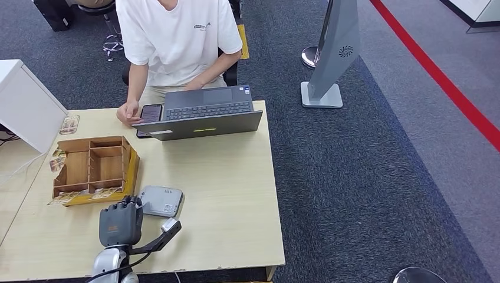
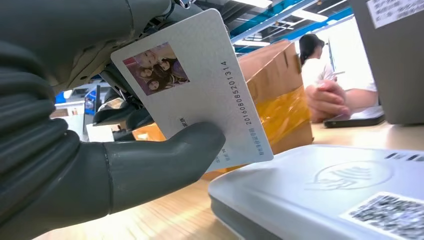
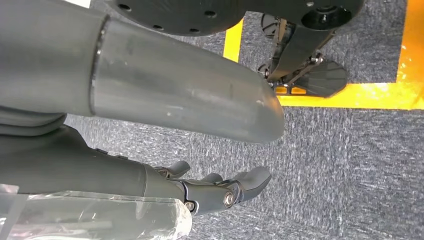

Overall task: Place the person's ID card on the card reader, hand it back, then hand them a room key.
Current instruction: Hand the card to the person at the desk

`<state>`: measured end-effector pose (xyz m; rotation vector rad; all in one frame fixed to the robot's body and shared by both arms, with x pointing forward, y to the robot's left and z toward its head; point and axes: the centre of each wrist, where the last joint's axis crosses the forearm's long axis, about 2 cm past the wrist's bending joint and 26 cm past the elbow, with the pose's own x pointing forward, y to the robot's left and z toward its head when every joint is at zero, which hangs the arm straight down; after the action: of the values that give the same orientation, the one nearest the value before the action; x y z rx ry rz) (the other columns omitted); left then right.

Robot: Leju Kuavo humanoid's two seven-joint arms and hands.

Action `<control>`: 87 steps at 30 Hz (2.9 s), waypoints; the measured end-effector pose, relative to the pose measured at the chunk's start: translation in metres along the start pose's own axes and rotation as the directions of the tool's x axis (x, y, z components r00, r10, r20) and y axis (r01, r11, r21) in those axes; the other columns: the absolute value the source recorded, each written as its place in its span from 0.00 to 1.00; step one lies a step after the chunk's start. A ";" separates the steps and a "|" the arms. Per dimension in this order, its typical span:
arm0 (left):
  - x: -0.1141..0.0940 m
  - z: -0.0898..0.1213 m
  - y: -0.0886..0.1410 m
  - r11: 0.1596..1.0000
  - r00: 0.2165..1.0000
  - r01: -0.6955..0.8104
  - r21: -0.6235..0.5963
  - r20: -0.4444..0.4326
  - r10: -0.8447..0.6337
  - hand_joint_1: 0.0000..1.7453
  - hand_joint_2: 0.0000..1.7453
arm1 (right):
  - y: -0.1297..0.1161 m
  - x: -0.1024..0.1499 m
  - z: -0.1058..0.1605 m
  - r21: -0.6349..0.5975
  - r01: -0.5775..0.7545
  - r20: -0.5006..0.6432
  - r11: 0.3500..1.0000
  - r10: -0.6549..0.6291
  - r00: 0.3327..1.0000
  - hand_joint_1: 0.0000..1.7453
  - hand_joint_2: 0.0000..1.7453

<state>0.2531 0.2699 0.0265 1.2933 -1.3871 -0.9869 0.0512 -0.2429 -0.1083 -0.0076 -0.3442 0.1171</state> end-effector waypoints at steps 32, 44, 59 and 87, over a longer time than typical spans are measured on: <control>-0.009 -0.006 -0.006 0.998 1.000 0.007 -0.063 0.004 -0.007 1.00 1.00 | 0.000 0.001 0.000 -0.016 0.016 -0.002 1.000 -0.016 1.000 0.00 0.00; 0.008 -0.007 0.017 0.999 0.997 -0.016 0.048 0.070 0.012 1.00 1.00 | 0.000 0.001 0.000 -0.018 0.032 0.003 0.999 -0.032 0.999 0.00 0.00; 0.024 -0.046 0.074 0.966 0.987 -0.033 0.255 0.158 -0.008 1.00 1.00 | 0.000 0.001 0.000 -0.016 0.037 0.010 0.999 -0.037 0.999 0.00 0.00; -0.055 -0.258 0.206 0.885 0.971 0.238 0.401 -0.068 -0.231 0.00 1.00 | 0.003 0.019 -0.003 0.019 -0.040 -0.028 0.999 0.040 0.999 0.00 0.00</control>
<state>0.4599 0.3602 0.2738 1.8115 -1.4974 -0.8652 0.0692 -0.2374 -0.1052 0.0021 -0.3144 0.1598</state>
